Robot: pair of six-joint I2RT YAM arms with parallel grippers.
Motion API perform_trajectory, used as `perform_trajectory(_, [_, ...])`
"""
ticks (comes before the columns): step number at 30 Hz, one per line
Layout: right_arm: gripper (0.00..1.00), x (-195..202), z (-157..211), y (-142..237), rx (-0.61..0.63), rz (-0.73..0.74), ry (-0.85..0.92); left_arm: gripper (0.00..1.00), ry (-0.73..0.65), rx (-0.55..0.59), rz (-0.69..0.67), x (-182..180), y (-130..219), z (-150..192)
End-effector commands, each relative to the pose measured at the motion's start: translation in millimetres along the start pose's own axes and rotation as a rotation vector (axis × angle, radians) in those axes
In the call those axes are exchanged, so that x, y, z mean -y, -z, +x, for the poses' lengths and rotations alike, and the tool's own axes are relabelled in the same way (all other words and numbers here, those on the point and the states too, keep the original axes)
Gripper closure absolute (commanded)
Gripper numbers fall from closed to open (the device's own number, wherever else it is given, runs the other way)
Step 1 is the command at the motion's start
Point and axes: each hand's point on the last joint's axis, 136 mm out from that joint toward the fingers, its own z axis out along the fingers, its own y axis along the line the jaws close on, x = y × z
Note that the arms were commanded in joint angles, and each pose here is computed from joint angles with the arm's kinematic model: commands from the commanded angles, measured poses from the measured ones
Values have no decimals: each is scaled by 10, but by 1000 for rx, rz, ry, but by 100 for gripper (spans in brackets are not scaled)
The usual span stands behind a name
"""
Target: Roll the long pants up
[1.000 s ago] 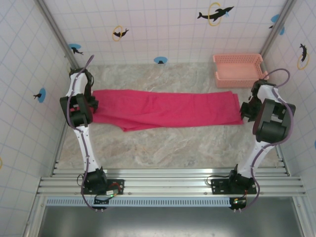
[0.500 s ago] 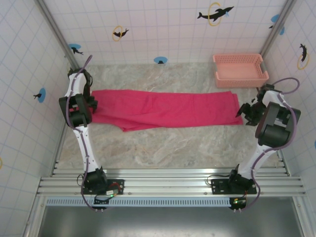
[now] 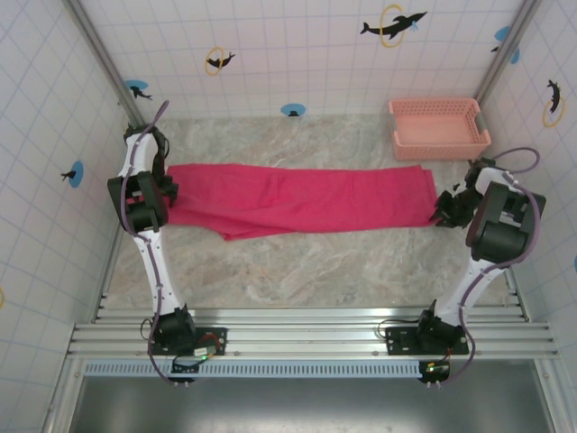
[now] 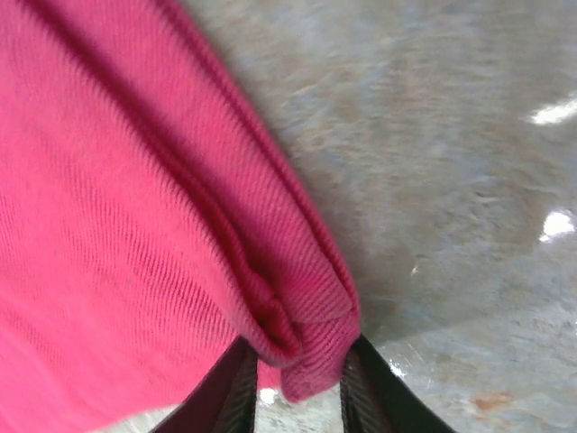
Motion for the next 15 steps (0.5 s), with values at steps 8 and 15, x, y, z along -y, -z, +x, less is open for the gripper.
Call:
perform_trajectory(8, [100,-160,-295,319,260,19,42,3,17,151,239,902,922,298])
perform_trajectory(15, [100,-482,-364,780,468,14,78,3,-6,362,584,2272,1814,513])
